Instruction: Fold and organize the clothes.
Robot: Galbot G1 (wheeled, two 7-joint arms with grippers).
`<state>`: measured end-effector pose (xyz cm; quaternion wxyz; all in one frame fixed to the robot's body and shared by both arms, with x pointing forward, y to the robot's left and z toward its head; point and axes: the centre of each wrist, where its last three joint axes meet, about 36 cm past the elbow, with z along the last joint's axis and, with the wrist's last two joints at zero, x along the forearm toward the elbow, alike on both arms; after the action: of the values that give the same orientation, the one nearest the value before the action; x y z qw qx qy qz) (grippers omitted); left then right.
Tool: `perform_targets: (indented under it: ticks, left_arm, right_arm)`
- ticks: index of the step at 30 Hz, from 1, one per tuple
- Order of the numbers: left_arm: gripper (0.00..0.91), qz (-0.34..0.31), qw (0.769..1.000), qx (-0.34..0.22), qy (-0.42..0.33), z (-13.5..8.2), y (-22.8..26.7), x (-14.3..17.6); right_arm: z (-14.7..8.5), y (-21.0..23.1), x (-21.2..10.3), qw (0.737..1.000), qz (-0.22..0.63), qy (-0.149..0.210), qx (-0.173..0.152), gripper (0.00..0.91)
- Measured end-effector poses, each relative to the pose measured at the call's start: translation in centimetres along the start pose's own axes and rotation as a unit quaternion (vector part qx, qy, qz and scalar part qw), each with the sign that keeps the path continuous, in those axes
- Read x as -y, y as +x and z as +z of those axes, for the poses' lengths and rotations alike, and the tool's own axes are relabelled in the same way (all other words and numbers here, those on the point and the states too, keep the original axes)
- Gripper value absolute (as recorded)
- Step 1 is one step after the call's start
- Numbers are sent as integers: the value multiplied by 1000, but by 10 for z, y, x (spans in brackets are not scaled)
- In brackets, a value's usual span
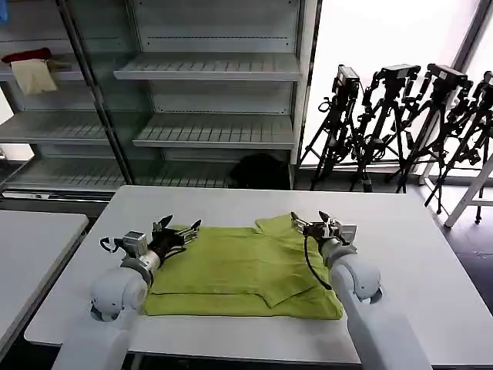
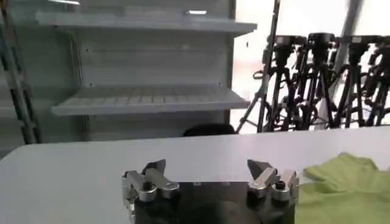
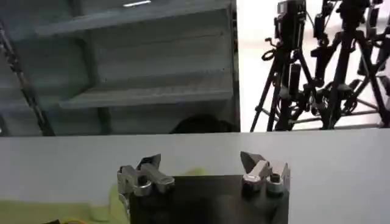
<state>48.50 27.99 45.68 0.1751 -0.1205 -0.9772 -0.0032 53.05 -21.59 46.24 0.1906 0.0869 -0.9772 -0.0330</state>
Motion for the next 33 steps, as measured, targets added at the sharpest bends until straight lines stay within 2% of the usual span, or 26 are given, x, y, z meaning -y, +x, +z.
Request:
perform_targets:
  ticks: [10,24,28,31,32,33]
  left_arm:
    - [907,-3,999,-31,1,7,-20,-23]
    - [907,-17,999,-52,2,14,-34,-41]
    - [877,-23,998,-57,5,15,-38,-48]
    - [877,-27,998,-63,6,19,-41,-52]
    - [877,-28,997,-65,7,20,-42,-53]
    - [877,-29,997,-67,7,21,-42,-54]
  right_arm:
    - [4,-28,6,999,5,5,-31,907]
    - [7,-38,9,999,11,17,-43,907]
    - [10,-42,6,999,9,22,-47,907]
    - [12,-44,4,998,8,24,-49,846]
    - [12,-44,4,998,8,26,-50,786]
    - [13,-45,3,998,8,27,-51,675]
